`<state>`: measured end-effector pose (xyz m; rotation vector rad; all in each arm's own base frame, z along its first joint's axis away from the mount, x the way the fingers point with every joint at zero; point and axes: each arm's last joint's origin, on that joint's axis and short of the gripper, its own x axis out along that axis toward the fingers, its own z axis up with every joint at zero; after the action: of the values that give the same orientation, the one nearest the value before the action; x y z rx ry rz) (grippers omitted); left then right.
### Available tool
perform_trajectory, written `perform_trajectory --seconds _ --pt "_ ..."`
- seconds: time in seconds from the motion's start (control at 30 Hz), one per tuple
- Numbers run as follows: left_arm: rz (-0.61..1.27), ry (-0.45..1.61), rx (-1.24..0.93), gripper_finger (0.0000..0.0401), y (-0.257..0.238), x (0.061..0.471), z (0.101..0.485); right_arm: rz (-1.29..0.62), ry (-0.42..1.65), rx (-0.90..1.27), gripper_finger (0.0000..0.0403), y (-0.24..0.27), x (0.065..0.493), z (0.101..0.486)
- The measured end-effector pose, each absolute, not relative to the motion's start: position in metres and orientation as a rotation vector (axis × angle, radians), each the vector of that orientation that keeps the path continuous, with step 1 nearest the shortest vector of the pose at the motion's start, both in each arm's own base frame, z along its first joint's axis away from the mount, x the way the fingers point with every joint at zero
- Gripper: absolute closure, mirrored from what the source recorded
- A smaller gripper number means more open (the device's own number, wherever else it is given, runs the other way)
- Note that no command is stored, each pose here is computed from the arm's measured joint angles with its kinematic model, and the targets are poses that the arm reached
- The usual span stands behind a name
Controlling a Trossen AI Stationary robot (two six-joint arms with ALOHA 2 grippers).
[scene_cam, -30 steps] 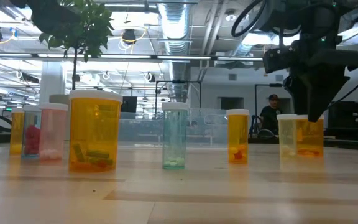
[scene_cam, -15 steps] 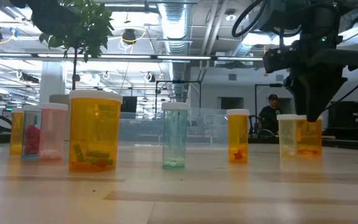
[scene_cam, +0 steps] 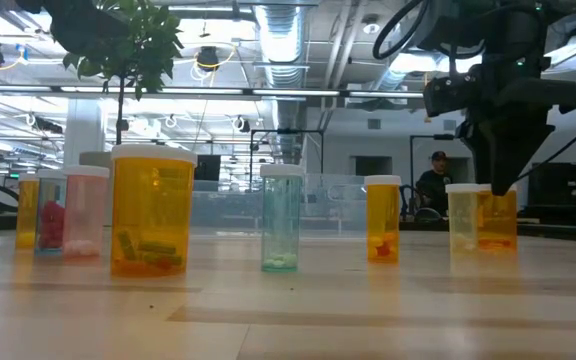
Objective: Pick and place medicine bottles into bin by pill shape (circle, oval)
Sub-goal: Put the orange capsule bottle into the right transparent bin
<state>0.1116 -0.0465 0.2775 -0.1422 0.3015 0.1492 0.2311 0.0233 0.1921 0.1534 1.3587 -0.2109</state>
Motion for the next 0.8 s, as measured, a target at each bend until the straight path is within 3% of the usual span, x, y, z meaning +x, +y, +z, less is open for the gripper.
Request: perform_trajectory --seconds 0.33,0.8 --pt "0.149 0.303 -0.141 0.0118 -0.047 0.112 0.277 -0.203 1.326 0.165 0.0197 0.022 0.229 0.212" --pt "0.152 0.324 -0.126 0.0118 -0.046 0.111 0.275 -0.189 1.163 0.109 0.0192 -0.001 0.244 0.305"
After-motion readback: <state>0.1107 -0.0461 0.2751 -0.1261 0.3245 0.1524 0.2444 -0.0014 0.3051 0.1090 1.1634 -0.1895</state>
